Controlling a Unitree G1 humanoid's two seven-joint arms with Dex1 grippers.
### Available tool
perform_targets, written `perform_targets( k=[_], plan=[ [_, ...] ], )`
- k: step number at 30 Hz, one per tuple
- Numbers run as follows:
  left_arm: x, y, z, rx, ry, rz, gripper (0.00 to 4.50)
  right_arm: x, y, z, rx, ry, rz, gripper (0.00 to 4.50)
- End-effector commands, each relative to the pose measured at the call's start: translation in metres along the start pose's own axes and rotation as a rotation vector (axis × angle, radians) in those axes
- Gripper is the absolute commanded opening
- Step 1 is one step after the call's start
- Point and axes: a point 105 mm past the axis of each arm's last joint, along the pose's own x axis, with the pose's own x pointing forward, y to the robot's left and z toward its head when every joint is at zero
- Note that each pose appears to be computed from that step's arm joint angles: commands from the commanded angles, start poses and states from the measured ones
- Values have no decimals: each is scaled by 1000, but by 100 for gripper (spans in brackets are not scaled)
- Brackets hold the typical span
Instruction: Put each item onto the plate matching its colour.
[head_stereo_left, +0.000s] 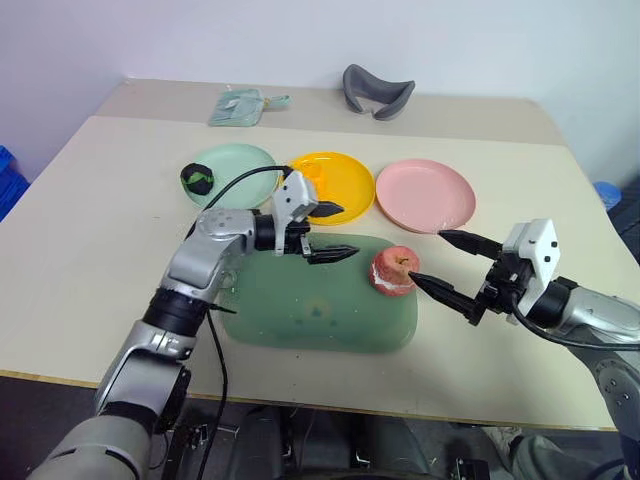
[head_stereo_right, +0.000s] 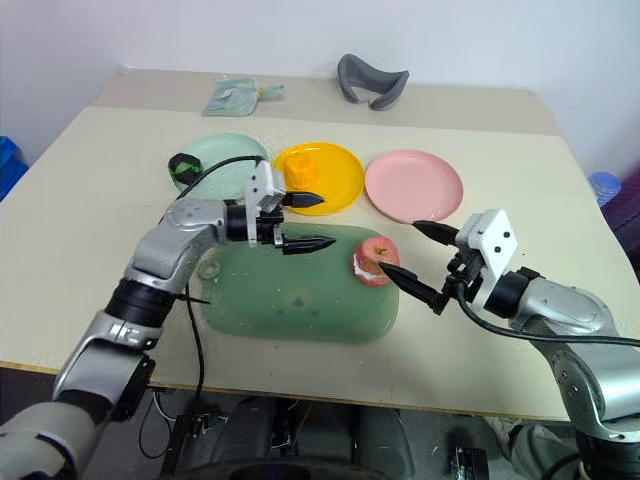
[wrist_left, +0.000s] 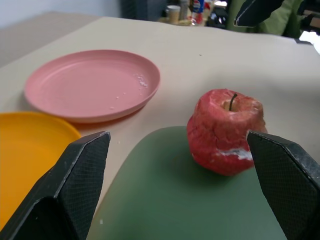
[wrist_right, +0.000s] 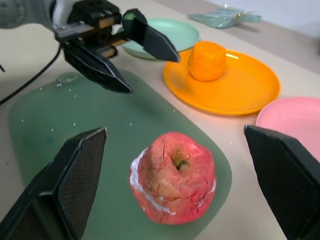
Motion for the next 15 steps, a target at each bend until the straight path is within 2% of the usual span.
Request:
perform_targets(
  k=[1,8,15],
  plan=[
    [-7,-1,15,47,-45,-20,446,9,6,2,-24,-2,-4,450],
    [-44,-19,0,139,-8,-17,446,42,2,-15,7,16,19,450],
    [-73,-26,-13,128,58,34,446,52,1,-20,3,14,76,450]
  ],
)
